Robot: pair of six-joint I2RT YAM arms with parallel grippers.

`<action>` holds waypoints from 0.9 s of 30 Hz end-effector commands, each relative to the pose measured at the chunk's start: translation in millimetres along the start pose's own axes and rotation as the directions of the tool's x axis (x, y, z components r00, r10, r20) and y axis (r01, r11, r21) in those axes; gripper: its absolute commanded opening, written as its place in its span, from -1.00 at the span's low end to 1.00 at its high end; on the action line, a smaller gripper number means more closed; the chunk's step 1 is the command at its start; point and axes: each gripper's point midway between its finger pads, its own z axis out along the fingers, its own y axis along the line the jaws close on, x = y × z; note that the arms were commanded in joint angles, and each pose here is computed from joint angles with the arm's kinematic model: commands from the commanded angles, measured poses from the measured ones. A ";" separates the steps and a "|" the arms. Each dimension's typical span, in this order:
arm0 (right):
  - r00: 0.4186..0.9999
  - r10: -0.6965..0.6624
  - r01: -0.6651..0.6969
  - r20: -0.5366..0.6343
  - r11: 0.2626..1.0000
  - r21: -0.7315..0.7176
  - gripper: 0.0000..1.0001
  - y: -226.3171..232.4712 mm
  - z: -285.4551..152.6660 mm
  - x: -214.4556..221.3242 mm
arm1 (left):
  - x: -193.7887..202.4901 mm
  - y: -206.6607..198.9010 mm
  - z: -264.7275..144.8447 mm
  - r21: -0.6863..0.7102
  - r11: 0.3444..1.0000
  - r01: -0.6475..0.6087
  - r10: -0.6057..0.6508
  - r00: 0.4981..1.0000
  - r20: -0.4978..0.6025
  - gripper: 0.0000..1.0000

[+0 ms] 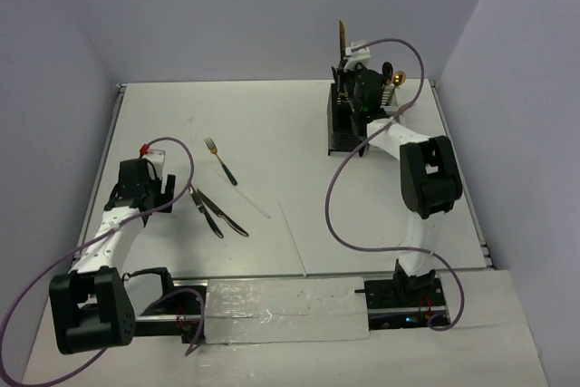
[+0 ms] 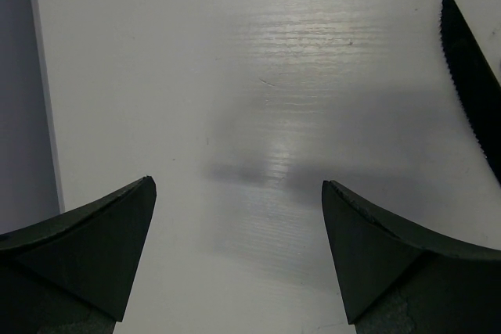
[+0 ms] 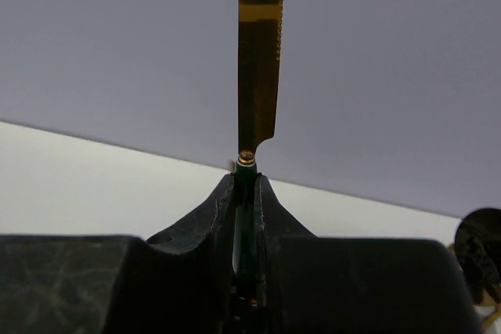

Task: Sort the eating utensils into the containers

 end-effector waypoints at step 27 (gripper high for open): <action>0.998 0.058 -0.059 -0.025 0.998 -0.027 0.17 -34.6 -44.1 -2.0 | -19.6 15.7 -1.9 -0.069 0.997 0.033 -0.028 0.997 0.066 0.93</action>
